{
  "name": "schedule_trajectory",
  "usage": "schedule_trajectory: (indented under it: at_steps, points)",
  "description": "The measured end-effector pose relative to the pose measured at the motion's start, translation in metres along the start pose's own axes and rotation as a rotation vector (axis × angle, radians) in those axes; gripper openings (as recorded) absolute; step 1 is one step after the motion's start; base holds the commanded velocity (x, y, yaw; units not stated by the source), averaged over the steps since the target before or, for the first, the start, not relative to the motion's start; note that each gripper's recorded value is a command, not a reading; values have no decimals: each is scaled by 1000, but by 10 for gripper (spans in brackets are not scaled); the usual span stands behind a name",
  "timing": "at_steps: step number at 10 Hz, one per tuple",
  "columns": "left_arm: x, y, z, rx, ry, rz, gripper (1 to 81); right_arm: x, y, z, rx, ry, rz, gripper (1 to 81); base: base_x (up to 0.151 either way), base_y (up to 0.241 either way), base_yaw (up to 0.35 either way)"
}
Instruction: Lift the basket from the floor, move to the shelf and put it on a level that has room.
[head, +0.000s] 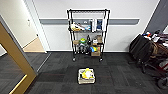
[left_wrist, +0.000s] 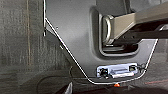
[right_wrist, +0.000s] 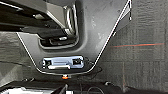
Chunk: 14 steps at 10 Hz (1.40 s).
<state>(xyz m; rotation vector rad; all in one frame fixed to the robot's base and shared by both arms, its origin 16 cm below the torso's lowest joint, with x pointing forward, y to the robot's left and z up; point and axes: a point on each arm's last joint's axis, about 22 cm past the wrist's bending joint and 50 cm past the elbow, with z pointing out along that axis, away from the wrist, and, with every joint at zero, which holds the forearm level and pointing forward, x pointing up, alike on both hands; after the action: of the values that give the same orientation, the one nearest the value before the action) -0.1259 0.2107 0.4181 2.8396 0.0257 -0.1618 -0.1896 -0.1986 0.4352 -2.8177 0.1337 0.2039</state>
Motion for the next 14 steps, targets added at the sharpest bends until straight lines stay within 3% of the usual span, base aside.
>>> schedule_trajectory:
  at_steps: [9,12,14]
  points:
    - [8,0,0,0,11,1,811,20,0,2,1,28,-3,811,115,0,0]
    - [-8,2,0,-2,-10,-6,811,8,1,1,-1,10,0,811,134,0,0]
    - [8,1,1,-1,12,-1,811,20,0,2,0,29,-3,811,134,0,0]
